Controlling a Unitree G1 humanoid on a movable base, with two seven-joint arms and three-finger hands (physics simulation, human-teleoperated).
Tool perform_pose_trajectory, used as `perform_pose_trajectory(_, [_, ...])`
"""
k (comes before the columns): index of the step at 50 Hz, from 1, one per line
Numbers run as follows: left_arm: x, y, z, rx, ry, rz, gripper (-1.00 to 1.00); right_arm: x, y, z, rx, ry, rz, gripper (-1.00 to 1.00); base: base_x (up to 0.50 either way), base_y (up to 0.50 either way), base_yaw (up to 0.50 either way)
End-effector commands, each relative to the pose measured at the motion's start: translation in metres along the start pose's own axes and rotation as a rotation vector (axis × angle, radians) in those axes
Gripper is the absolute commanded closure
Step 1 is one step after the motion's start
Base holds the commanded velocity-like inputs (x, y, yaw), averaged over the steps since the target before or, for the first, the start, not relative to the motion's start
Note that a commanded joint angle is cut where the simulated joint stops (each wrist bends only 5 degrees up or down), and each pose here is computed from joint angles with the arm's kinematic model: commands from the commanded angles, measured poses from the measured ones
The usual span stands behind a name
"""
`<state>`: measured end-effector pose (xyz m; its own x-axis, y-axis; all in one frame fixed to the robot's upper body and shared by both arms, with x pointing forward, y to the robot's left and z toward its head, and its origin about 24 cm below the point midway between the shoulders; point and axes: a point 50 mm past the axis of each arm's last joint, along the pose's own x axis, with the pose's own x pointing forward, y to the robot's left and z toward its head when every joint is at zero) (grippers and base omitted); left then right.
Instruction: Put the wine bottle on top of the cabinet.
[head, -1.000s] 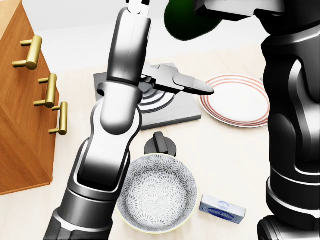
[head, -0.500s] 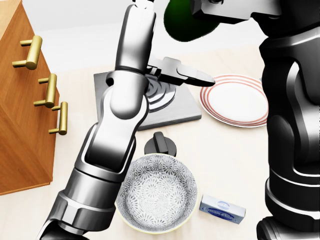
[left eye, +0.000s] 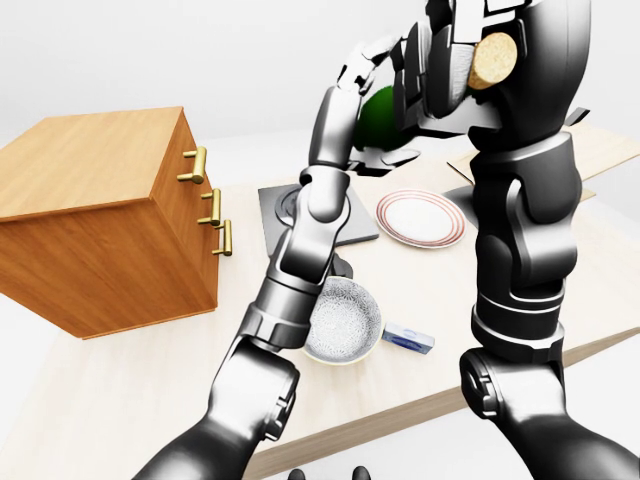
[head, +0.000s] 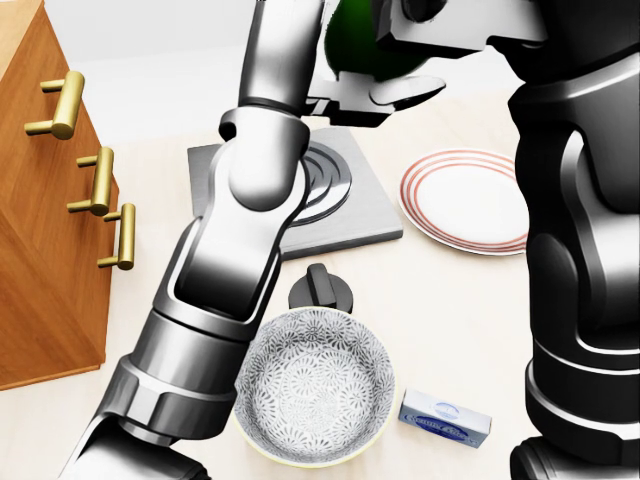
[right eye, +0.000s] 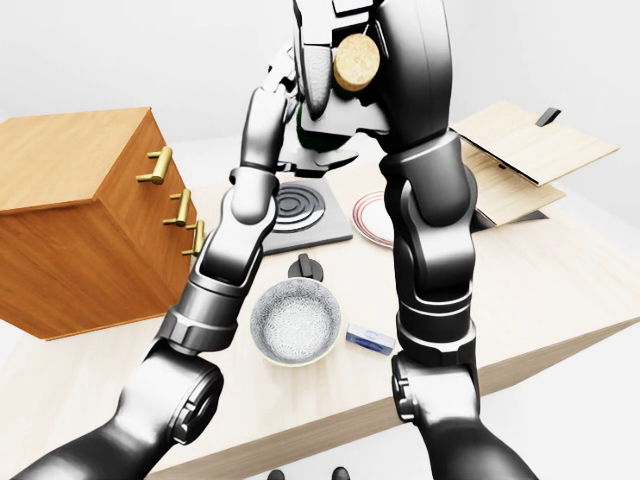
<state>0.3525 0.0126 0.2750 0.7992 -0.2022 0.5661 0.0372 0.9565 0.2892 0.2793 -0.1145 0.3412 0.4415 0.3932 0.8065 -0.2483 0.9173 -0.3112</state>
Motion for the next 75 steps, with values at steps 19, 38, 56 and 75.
perform_pose_trajectory(19, [-0.013,-0.01,-0.016,-0.008,0.054,-0.049,1.0,0.001,-0.002,0.006,0.016,-0.032,-0.01,1.0,0.0,0.0,0.0])
perform_pose_trajectory(38, [-0.012,-0.007,-0.014,-0.011,0.042,-0.049,1.0,0.02,-0.031,0.086,-0.068,-0.352,-0.062,-1.0,0.0,0.0,0.0])
perform_pose_trajectory(56, [-0.002,0.002,-0.019,-0.006,0.072,-0.027,1.0,-0.019,-0.098,0.108,1.046,-0.004,-0.333,-1.0,0.0,0.0,0.0])
perform_pose_trajectory(75, [0.001,0.017,-0.008,-0.013,0.016,-0.009,1.0,-0.049,-0.122,0.165,0.46,0.155,-0.461,-1.0,0.0,0.0,0.0])
